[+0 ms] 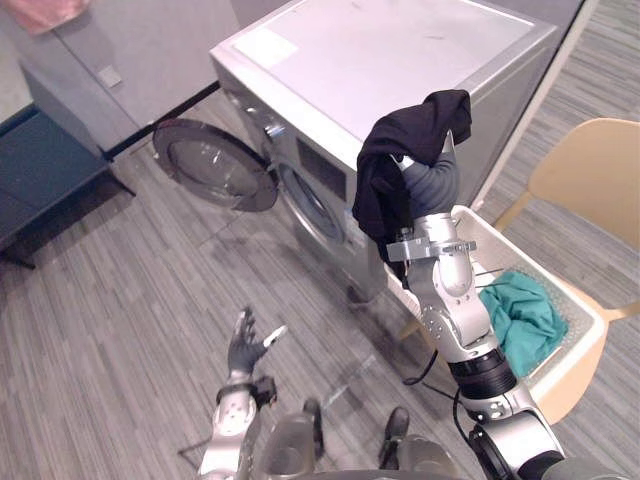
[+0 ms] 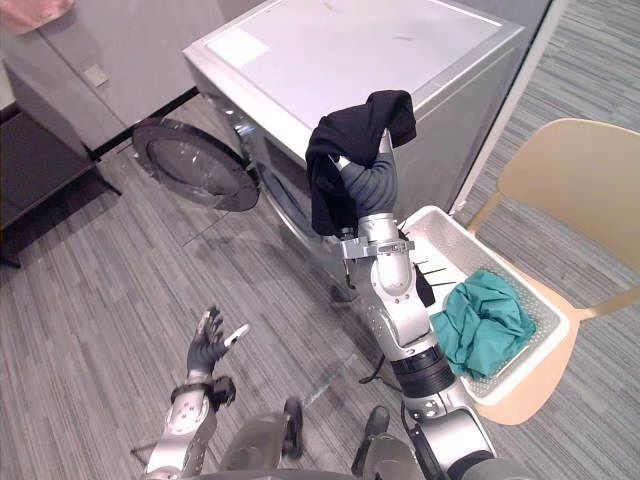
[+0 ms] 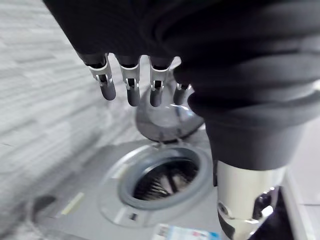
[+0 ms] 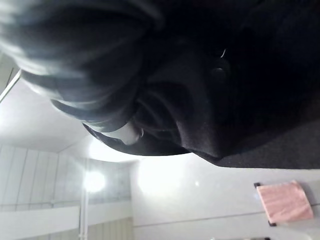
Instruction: Pick up the laundry basket with both hands and put the clothes into the washing machine.
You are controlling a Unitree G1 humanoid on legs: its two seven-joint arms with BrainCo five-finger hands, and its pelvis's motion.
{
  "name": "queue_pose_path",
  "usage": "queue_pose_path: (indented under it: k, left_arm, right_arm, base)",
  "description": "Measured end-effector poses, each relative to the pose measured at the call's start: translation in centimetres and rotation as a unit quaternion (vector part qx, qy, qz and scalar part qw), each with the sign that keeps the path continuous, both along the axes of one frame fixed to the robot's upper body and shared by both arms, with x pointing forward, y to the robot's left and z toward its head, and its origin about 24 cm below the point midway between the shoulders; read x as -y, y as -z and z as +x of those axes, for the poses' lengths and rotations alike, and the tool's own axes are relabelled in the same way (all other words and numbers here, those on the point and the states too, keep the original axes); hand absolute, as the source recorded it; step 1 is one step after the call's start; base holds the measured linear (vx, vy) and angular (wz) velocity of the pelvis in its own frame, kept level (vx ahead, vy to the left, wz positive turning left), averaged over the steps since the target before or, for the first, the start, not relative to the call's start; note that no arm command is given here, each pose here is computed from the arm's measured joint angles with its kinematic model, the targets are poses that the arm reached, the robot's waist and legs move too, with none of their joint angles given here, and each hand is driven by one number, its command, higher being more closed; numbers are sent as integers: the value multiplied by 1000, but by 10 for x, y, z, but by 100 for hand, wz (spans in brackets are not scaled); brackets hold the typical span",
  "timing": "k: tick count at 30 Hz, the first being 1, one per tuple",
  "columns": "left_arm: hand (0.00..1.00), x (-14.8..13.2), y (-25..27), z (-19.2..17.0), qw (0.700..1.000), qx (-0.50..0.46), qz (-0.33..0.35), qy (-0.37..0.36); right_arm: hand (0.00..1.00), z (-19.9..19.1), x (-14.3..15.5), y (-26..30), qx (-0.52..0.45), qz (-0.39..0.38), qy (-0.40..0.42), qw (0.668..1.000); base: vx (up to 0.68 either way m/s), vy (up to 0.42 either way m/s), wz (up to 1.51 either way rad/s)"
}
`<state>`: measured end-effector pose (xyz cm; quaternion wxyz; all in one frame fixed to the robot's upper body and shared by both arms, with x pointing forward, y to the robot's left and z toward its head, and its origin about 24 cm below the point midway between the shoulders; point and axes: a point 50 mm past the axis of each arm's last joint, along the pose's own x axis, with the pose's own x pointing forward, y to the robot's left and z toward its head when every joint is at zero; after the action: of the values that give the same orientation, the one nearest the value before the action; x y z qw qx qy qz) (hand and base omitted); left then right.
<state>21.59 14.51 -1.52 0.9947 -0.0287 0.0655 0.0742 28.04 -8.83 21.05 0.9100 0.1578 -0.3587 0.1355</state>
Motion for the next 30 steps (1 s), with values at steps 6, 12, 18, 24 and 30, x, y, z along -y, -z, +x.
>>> queue_pose_path:
  k: [6,12,18,24,30]
  left_arm:
    - [0,16,-51,27,989,121,62,53]
    - [0,12,-87,47,970,199,126,56]
    - [0,20,-96,66,964,210,149,67]
    - [100,24,-102,88,961,204,179,51]
    - [100,34,-92,91,961,186,190,79]
  right_arm:
    - [100,-11,-33,2,8,-14,-82,996]
    - [100,-28,-71,9,7,-40,-192,981]
    - [100,-40,-95,9,-3,-44,-279,959]
    - [100,-46,-105,14,-39,-18,-340,939]
    - [100,-46,-110,4,-20,-25,-350,936]
  base:
    - [-91,132,44]
    - [-68,81,-4]
    - [-74,5,-24]
    - [-36,-10,-7]
    - [15,16,0]
